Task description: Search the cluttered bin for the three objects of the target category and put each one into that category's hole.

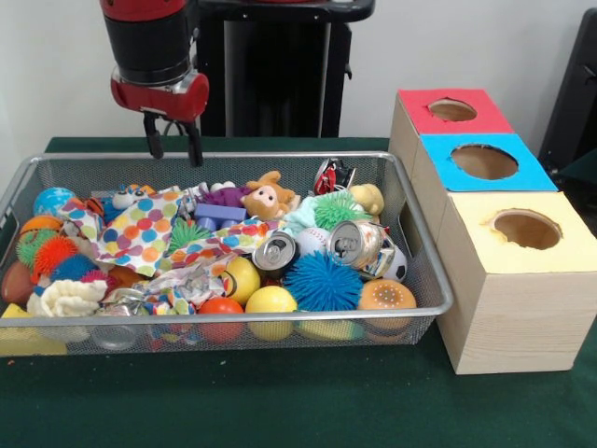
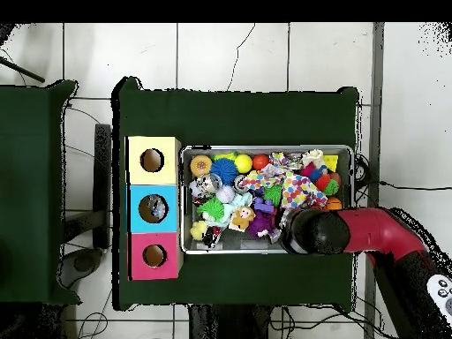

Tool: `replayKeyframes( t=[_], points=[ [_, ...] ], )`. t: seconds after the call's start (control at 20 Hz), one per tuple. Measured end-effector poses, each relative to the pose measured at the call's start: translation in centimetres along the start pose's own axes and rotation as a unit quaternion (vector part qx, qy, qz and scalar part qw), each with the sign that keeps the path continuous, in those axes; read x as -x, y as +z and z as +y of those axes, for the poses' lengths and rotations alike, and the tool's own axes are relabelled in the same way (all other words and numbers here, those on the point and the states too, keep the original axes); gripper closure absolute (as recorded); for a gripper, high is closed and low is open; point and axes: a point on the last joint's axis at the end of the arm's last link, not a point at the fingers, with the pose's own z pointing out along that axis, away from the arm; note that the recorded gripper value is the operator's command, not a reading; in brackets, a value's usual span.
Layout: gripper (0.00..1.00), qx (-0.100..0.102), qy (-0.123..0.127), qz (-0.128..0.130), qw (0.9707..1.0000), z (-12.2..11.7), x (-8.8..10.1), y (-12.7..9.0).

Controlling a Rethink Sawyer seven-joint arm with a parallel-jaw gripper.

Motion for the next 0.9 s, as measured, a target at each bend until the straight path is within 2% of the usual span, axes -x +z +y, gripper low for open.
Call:
replayKeyframes(
  t=[0.5, 0.9],
  points=[
    [0.0, 0.008, 0.022, 0.013, 0.9996, -2.8, -0.4, 1.4],
    [0.0, 0.012, 0.032, 0.018, 0.9993, -3.8, -0.6, 1.9]
  ],
)
